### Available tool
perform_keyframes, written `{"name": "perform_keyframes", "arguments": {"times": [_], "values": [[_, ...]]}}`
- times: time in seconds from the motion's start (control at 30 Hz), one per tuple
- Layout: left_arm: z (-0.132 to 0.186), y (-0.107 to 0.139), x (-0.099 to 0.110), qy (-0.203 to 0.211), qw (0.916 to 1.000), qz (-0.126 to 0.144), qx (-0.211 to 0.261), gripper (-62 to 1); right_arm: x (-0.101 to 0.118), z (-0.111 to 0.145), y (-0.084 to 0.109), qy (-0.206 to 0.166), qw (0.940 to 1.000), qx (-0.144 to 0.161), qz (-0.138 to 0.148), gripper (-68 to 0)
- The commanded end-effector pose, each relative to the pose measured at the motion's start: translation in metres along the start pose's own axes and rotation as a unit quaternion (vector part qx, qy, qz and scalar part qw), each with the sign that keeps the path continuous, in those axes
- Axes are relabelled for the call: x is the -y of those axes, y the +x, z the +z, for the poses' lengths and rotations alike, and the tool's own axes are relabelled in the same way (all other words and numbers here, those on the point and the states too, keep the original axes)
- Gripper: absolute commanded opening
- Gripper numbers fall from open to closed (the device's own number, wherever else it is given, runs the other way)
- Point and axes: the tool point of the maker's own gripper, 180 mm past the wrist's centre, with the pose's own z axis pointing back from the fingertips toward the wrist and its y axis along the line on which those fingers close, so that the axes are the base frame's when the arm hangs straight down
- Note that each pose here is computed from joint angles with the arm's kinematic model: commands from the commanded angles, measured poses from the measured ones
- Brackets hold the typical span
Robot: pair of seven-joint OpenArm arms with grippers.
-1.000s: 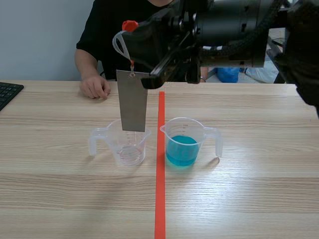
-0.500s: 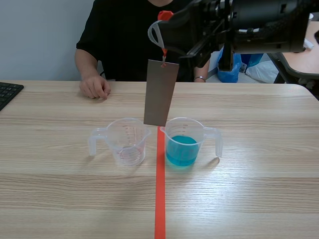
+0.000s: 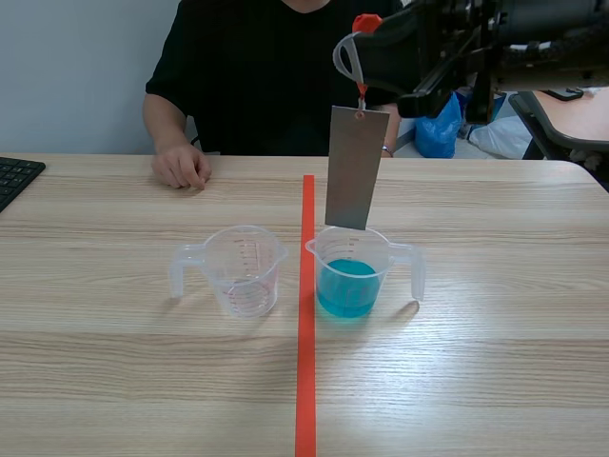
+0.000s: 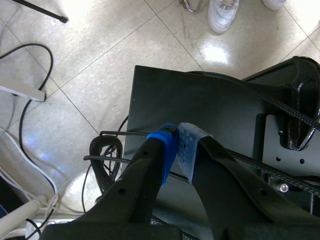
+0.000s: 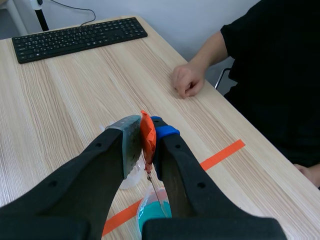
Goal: Do the redox reaction experiment.
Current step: 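Move the plate over the blue solution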
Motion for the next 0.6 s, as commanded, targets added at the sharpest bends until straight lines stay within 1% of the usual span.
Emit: {"name": "perform_keyframes", "arguments": {"times": [0.0, 0.1, 0.27, 0.57], "values": [[0.0018, 0.0009, -0.0011, 0.001, 1.0, 0.0, 0.005, -58.2, 0.0126, 0.0035, 0.0107, -0.012, 0.9998, 0.008, 0.013, -66.9], [0.0018, 0.0008, -0.0011, 0.001, 1.0, 0.0, 0.005, -58.2, 0.0188, 0.0028, 0.0094, -0.016, 0.9998, 0.005, 0.011, -66.9], [0.0017, 0.0011, -0.0011, 0.001, 1.0, 0.0, 0.005, -58.2, 0.0212, 0.0021, 0.0052, -0.014, 0.9999, 0.001, -0.001, -66.9], [0.0018, 0.0008, -0.0011, 0.001, 1.0, 0.0, 0.005, -58.2, 0.0211, 0.0021, 0.0027, -0.014, 0.9999, -0.006, -0.002, -66.9]]}}
